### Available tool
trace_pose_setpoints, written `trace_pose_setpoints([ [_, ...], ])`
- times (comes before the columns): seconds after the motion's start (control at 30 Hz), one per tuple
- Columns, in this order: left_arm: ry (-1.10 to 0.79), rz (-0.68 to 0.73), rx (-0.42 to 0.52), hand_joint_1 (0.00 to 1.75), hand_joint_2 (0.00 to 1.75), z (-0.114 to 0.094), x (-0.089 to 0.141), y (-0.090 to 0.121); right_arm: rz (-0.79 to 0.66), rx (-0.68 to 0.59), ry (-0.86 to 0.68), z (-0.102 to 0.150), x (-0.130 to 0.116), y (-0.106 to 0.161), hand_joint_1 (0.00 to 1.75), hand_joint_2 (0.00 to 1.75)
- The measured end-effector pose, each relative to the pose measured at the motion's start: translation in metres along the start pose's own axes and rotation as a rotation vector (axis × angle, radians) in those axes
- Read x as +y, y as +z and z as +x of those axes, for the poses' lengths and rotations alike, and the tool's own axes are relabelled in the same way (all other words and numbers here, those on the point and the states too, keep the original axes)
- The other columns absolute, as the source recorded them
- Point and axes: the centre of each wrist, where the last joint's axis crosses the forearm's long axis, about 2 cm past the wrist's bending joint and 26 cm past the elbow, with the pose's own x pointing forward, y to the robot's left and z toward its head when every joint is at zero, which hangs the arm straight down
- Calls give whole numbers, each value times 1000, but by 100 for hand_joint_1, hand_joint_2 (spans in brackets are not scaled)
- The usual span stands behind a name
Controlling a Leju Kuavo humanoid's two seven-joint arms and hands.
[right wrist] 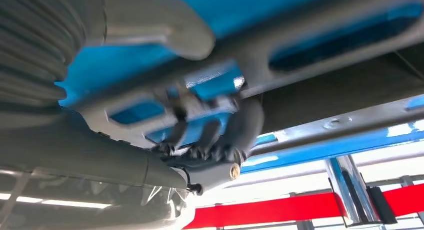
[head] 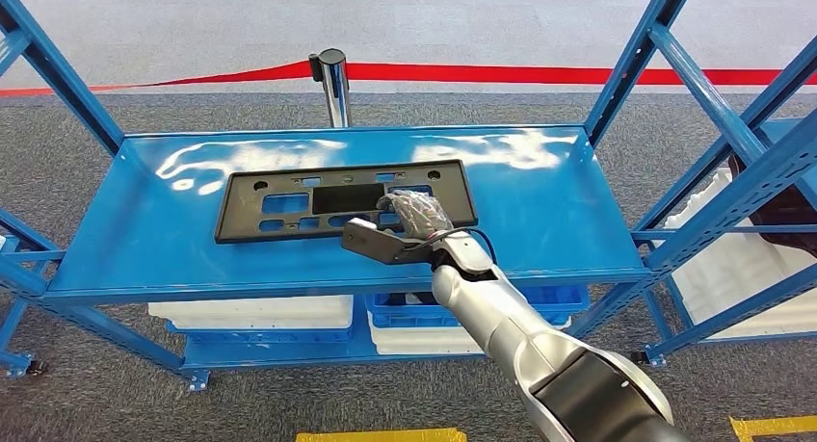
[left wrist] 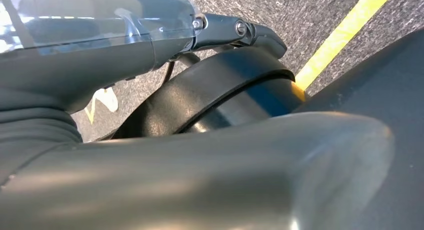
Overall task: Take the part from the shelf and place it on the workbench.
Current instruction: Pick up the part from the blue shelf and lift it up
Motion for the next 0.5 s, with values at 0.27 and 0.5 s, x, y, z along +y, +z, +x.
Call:
trace_pose_setpoints([
  [0.27,6,-10,-3,0,0,-1,-1,0,-10,0,-3,0,4,2,98,175],
  [0.5,7,-11,-8,0,0,-2,-1,0,-29,7,-5,-1,6,3,0,0],
])
